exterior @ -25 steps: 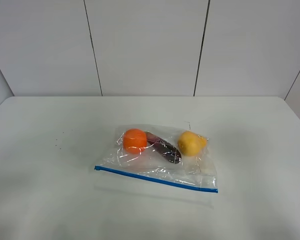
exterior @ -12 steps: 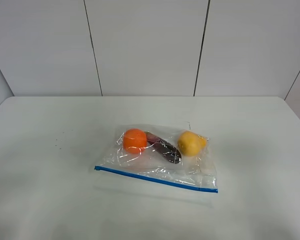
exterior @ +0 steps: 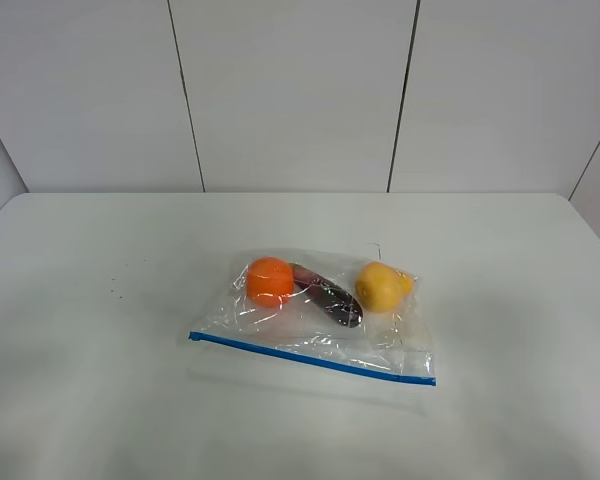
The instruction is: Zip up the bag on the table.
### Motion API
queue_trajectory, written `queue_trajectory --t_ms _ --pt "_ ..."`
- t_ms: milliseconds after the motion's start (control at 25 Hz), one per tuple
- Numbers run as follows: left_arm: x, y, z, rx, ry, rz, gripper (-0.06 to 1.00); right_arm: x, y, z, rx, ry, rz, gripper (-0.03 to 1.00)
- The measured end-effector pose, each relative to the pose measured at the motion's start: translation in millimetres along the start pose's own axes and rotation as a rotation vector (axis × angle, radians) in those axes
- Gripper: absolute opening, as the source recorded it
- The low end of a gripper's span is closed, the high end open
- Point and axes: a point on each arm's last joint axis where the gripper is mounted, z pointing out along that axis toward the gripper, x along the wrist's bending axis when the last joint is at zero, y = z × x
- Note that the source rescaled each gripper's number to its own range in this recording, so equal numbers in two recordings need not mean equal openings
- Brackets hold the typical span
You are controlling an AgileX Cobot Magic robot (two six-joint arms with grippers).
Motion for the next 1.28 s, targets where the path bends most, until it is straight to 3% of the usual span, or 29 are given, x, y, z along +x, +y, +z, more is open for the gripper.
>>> queue_trajectory --t_ms 360,1280 --pt "0.0 0.0 0.0 0.000 0.000 0.000 1.00 1.2 -8.8 5.1 0.064 0.014 0.007 1.00" --pt "0.0 0.0 0.0 0.000 0.000 0.000 1.00 1.3 -9.0 5.0 0.066 0.015 0.030 1.00"
